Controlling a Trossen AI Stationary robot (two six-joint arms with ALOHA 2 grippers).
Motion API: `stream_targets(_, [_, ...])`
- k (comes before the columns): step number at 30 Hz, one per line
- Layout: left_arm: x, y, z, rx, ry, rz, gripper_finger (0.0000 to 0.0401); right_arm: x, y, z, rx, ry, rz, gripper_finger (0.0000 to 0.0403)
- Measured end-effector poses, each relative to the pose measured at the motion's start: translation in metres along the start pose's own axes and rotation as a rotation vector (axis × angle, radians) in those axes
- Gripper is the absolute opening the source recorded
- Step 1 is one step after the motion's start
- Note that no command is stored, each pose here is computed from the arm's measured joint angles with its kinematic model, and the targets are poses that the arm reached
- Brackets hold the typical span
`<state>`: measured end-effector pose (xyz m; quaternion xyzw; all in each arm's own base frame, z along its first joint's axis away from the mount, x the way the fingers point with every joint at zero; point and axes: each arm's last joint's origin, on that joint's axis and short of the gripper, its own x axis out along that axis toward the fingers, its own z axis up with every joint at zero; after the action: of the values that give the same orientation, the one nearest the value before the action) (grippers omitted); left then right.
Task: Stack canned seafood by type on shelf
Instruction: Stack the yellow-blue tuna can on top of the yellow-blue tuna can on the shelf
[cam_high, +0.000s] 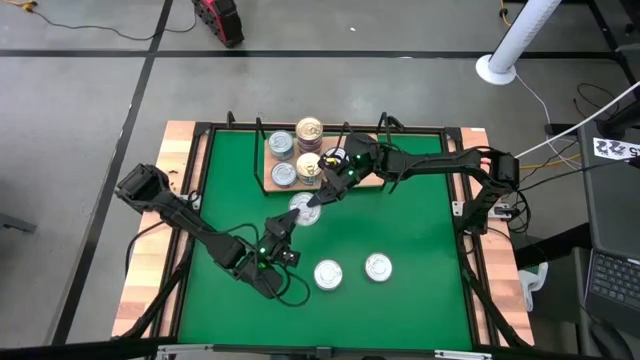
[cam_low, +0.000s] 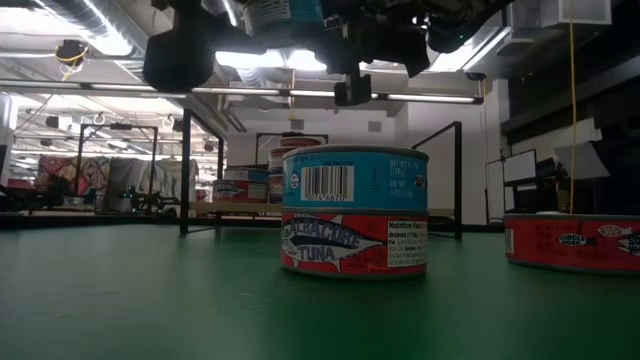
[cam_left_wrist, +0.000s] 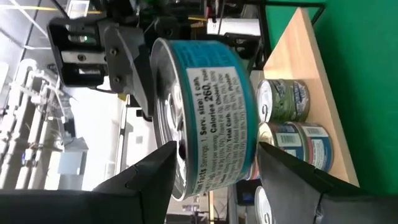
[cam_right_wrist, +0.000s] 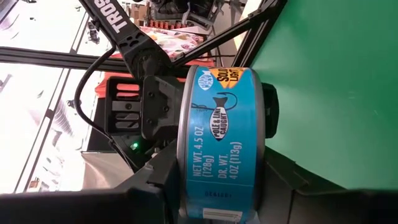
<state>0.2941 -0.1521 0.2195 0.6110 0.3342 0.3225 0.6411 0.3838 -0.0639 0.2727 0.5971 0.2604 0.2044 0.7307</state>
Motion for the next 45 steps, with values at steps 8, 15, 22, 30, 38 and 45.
stream_targets(8, [0.001, 0.001, 0.0, -0.028, 0.023, 0.02, 0.0151, 0.0, 0.0, 0.0, 0.003, -0.007, -0.002, 0.0147])
stream_targets(15, [0.001, 0.001, 0.0, -0.035, 0.022, 0.019, 0.0133, 0.0, -0.001, 0.001, -0.001, -0.023, -0.011, 0.0175])
stream_targets(22, [0.001, 0.001, 0.0, -0.044, 0.017, 0.015, 0.0133, 0.0, -0.001, 0.001, -0.079, -0.03, -0.015, 0.0208])
stream_targets(30, [0.001, 0.001, 0.0, -0.122, 0.018, 0.016, 0.0137, -0.012, -0.001, 0.009, -0.213, -0.035, -0.01, 0.0222])
stream_targets(38, [0.01, 0.003, -0.002, -0.142, 0.06, 0.033, 0.0139, -0.04, 0.008, 0.02, -0.307, -0.109, -0.016, 0.0223])
stream_targets(45, [0.022, 0.002, -0.004, -0.165, 0.086, 0.029, 0.0139, -0.055, 0.0, 0.028, -0.28, -0.165, -0.092, 0.0222])
